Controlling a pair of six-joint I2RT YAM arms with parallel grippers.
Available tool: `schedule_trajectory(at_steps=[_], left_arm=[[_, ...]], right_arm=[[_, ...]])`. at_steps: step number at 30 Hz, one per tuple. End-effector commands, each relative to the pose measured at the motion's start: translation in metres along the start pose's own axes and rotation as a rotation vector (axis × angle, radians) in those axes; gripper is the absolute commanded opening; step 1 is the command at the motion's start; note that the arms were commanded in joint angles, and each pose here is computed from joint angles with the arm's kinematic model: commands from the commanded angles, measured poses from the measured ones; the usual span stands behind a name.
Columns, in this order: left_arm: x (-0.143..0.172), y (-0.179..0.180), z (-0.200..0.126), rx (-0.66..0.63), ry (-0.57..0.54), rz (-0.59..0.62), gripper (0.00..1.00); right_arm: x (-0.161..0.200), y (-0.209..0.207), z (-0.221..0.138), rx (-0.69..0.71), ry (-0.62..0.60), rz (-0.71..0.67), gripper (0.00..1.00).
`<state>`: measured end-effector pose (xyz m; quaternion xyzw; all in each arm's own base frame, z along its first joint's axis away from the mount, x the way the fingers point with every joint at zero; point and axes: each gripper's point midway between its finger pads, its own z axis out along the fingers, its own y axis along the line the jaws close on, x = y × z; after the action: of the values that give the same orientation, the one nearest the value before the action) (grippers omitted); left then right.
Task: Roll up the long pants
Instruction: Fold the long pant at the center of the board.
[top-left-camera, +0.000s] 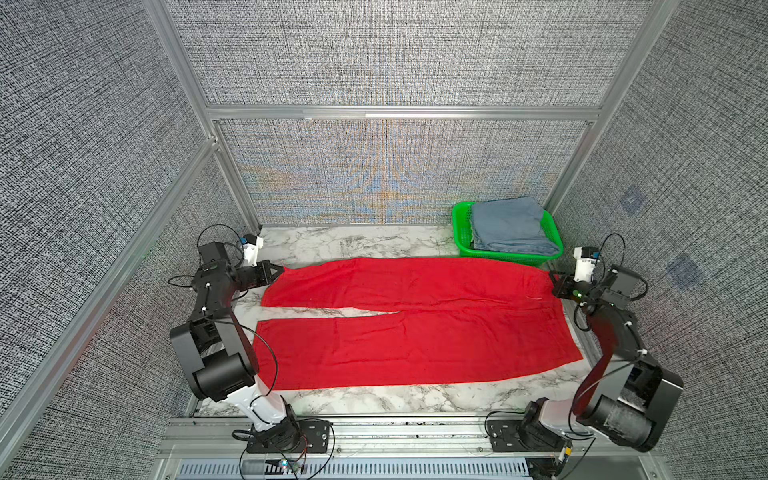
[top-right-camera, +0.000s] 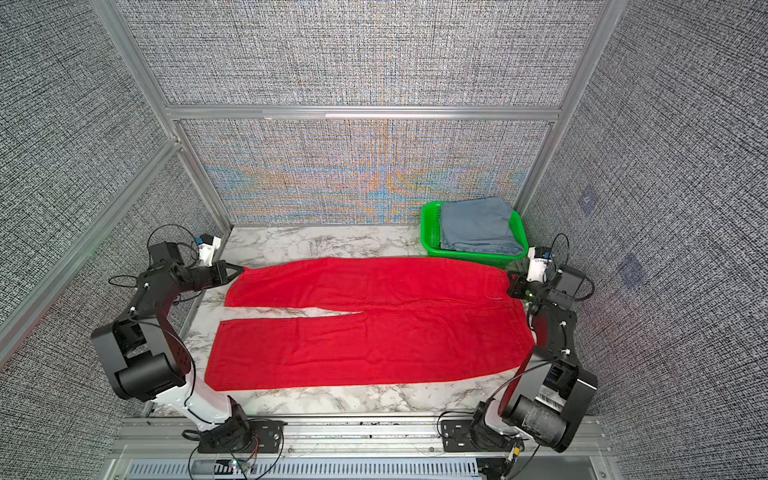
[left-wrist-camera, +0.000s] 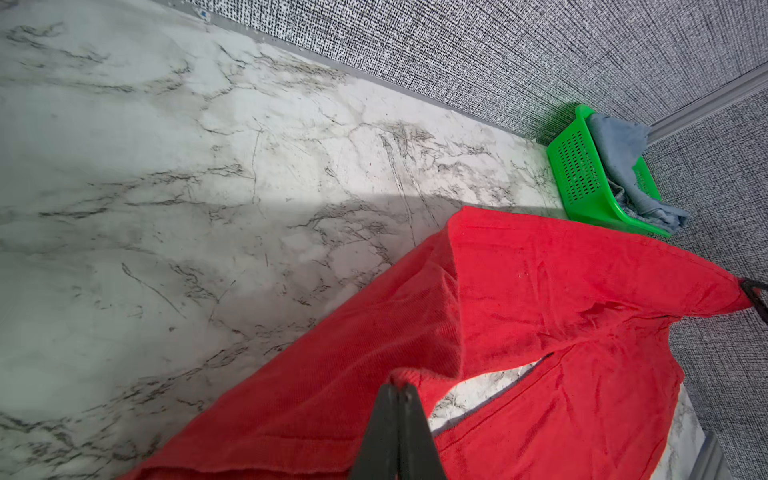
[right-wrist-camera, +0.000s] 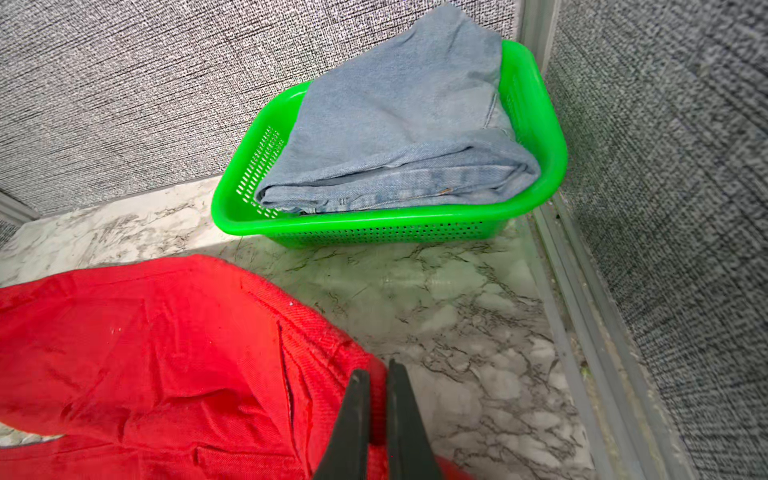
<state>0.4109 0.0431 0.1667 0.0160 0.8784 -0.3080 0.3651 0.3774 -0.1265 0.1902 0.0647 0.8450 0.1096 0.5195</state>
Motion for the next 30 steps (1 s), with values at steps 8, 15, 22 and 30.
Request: schedule_trajectory(at_steps=[8, 15, 22, 30], left_arm=[[-0.012, 0.019, -0.018, -0.049, -0.113, 0.024, 0.02], [-0.021, 0.054, -0.046, -0.063, -0.239, -0.078, 0.02], [-0.016, 0.081, -0.049, -0.112, -0.249, -0.16, 0.02], [-0.01, 0.11, -0.055, -0.198, -0.271, -0.253, 0.02]], right_arm=[[0.006, -0.048, -0.034, 0.184, -0.102, 0.183, 0.0], [0.01, -0.074, -0.062, 0.248, -0.192, 0.295, 0.0], [0.018, -0.092, -0.082, 0.314, -0.265, 0.384, 0.0], [0.025, -0.106, -0.112, 0.431, -0.332, 0.44, 0.0]])
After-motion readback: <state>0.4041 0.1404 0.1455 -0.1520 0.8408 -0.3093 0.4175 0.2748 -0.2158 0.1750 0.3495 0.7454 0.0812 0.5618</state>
